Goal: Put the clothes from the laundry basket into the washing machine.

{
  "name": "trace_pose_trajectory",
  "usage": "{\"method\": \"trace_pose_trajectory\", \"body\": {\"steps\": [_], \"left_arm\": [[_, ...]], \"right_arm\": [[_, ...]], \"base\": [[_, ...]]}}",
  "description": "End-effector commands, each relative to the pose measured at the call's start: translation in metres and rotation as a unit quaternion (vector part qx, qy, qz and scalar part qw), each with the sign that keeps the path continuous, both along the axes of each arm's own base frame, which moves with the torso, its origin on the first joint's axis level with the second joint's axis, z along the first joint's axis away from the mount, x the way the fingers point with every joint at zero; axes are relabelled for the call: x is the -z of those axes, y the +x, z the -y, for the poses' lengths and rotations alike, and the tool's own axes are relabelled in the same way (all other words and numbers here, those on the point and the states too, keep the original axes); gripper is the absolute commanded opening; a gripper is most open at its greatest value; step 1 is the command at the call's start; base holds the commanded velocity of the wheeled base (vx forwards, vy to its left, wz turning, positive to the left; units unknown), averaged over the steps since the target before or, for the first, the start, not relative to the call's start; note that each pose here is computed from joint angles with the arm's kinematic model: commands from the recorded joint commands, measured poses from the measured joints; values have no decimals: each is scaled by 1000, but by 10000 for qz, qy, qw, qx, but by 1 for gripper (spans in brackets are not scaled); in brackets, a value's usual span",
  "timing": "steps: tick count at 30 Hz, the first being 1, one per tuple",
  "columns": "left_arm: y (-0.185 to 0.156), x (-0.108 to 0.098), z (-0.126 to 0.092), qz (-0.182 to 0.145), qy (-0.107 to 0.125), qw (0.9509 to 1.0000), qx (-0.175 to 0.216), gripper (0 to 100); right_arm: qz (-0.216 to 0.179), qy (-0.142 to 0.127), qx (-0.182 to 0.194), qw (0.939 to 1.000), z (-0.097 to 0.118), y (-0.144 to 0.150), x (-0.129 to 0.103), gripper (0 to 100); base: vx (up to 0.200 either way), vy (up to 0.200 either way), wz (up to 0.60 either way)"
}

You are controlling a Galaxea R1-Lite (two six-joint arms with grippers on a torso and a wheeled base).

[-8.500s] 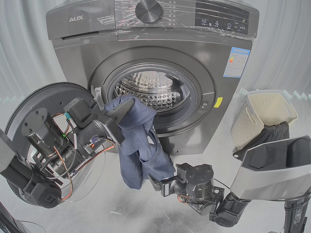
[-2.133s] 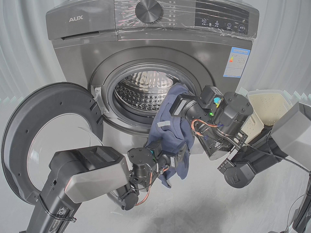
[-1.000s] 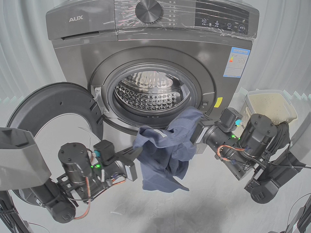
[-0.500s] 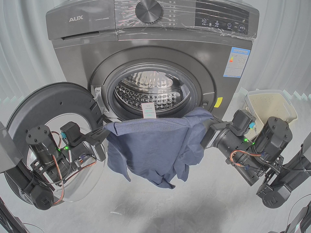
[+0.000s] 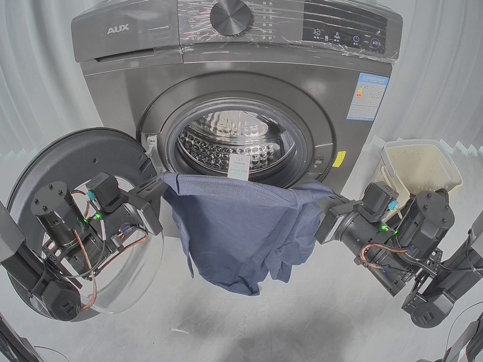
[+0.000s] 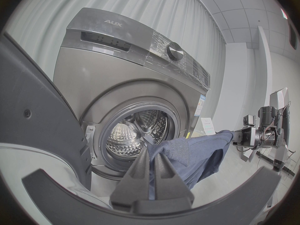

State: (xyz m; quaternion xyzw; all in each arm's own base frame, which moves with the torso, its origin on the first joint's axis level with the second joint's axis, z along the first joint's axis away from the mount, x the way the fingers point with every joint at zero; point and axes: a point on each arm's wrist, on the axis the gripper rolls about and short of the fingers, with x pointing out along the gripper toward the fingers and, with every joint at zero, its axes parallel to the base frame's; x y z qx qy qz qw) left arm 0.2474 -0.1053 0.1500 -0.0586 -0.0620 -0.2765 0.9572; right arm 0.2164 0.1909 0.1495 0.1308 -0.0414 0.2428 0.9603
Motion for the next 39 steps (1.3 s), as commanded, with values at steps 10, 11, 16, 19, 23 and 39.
{"method": "trace_pose_trajectory", "body": {"steps": [10, 11, 16, 19, 23, 39], "left_arm": [[-5, -5, 2, 74, -50, 9999, 60, 0], [-5, -5, 2, 74, -50, 9999, 60, 0], [-7, -3, 3, 31, -33, 9999, 91, 0], [-6, -4, 3, 52, -42, 9999, 83, 0], [-5, -5, 2, 80, -54, 9999, 45, 0], [-8, -1, 1, -11, -14, 10000, 68, 0]], "right_arm": [[-10, -43, -7, 10000, 2, -2, 1, 0], [-10, -43, -7, 10000, 2, -2, 1, 0], [-21, -55, -22, 10000, 1, -3, 2, 0], [-17, -61, 2, 10000, 2, -2, 2, 0], [20, -41, 96, 9999, 4, 2, 0, 0], [19, -40, 111, 9999, 5, 2, 0, 0]], "base": [[0, 0, 0], [0, 0, 0], [0, 0, 0], [0, 0, 0], [0, 0, 0], [0, 0, 0]]}}
